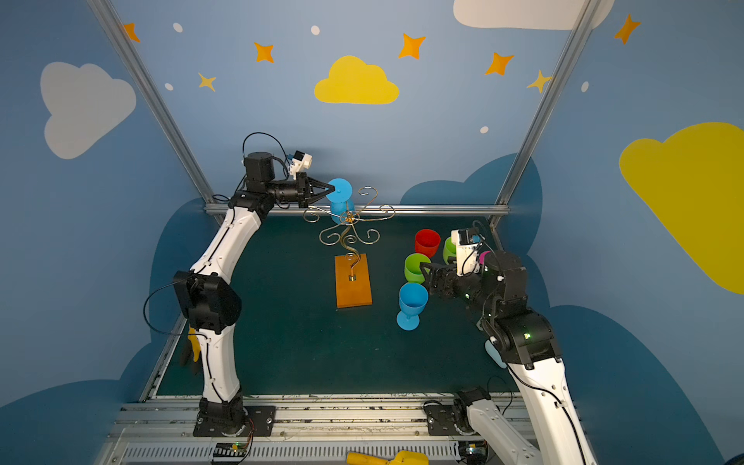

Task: Take the wine glass off the wine glass rack
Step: Pick up the wine glass from the wine glass rack.

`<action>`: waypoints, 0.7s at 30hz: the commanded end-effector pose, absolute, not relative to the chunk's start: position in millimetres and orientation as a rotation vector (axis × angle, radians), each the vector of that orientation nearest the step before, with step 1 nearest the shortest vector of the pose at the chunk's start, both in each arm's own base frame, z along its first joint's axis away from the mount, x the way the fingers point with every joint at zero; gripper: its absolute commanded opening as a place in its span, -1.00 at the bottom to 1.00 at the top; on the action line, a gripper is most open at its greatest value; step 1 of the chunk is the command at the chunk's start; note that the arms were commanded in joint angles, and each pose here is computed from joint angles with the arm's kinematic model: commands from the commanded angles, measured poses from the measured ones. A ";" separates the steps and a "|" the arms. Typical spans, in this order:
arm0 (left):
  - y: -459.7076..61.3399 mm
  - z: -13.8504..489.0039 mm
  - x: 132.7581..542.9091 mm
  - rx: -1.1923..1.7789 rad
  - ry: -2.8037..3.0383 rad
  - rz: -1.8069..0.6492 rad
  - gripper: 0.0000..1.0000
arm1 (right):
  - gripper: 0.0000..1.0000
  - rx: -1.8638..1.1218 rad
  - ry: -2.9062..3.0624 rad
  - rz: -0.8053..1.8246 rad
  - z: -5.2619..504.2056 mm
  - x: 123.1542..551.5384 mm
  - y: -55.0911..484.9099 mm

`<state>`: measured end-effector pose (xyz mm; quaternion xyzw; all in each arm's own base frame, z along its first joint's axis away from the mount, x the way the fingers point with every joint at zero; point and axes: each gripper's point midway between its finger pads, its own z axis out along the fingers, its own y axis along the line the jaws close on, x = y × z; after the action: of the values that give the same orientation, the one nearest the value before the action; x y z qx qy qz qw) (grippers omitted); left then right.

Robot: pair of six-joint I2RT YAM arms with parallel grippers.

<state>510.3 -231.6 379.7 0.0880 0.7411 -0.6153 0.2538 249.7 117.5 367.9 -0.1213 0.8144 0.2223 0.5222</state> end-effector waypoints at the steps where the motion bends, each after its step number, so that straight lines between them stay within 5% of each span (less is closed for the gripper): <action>1: -223.7 394.2 500.0 0.279 1.987 -1.653 -0.95 | 0.60 -0.286 1.921 0.534 378.4 247.5 116.0; 21: -179.7 414.6 507.6 0.193 1.891 -1.623 -0.95 | 0.60 -0.290 1.918 0.536 379.3 250.3 117.5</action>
<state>518.9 -185.2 377.0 0.0442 0.7391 -0.6145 0.2725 249.9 117.7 367.8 -0.1214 0.8145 0.2224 0.5220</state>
